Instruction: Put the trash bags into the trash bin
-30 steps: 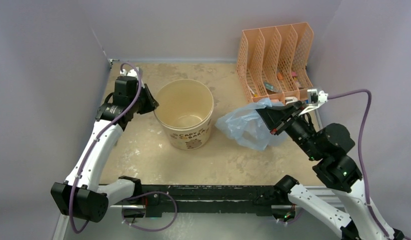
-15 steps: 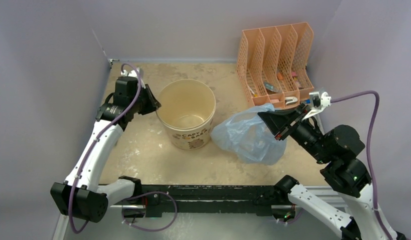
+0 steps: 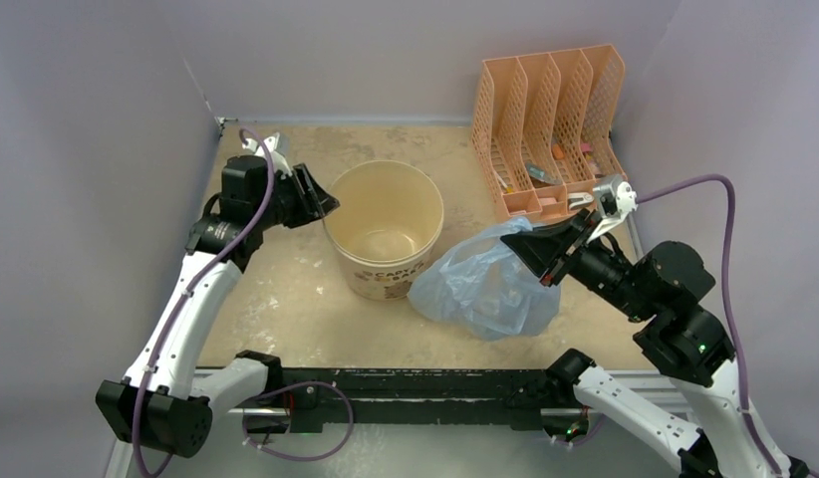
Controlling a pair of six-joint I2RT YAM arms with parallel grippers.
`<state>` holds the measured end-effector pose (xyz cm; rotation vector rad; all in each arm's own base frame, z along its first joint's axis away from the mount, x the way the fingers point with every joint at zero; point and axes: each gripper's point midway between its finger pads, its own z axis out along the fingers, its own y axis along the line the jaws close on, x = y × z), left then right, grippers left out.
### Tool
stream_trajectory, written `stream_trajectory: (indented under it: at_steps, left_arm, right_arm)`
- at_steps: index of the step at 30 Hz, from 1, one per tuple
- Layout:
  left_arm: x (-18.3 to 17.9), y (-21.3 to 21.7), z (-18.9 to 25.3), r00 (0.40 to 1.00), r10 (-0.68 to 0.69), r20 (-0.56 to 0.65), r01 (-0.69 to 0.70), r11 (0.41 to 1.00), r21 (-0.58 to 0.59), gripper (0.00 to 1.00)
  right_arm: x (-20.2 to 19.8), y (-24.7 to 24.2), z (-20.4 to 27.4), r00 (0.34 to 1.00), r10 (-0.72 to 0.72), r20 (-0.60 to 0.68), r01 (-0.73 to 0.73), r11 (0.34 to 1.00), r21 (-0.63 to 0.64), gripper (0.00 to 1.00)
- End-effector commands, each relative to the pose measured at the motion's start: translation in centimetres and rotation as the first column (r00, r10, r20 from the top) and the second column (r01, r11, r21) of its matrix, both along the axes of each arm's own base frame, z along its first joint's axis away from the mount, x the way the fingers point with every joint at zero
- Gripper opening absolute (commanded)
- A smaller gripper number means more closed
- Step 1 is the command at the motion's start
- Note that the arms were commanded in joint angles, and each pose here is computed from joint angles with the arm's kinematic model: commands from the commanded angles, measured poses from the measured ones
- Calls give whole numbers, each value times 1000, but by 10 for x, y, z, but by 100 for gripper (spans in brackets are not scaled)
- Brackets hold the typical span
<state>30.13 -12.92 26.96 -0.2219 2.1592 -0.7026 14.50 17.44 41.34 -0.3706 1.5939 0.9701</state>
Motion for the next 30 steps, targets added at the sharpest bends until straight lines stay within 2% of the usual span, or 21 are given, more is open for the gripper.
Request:
stream_trajectory:
  at_steps: [1,7,10,14,18,21,23,25,28,30]
  left_arm:
    - [-8,-25,6,996,-86,31,89,987,-137,46]
    - [-4,-21,5,999,-32,34,37,986,-164,49]
    - [-7,-12,2,999,2,42,3,992,-124,58]
    - [-19,3,2,993,43,108,-35,997,-75,74]
    - [-42,8,7,977,5,212,5,999,-44,80]
    - [-65,0,9,955,-80,287,99,994,-52,80]
    - [-82,-12,7,924,-179,338,208,977,-54,80]
    - [-100,-24,3,885,-280,372,321,946,-52,80]
    - [-121,-41,-4,828,-404,389,467,881,-79,79]
    - [-133,-51,-8,787,-475,393,553,826,-107,78]
  right_arm:
    - [-5,14,11,996,82,43,-84,996,37,0]
    - [-2,33,2,986,163,30,-163,987,11,0]
    - [-13,36,-2,975,221,20,-222,975,2,0]
    - [-33,41,10,943,325,74,-327,945,20,0]
    - [-41,49,7,912,401,90,-403,915,2,0]
    - [-36,53,-4,912,406,60,-406,914,-19,0]
    - [-17,50,-6,953,303,12,-304,953,18,0]
    - [22,39,-17,994,89,-57,-88,996,26,0]
    - [69,22,-49,968,-173,-179,171,985,-29,0]
    - [86,20,-69,938,-255,-235,245,967,-74,0]
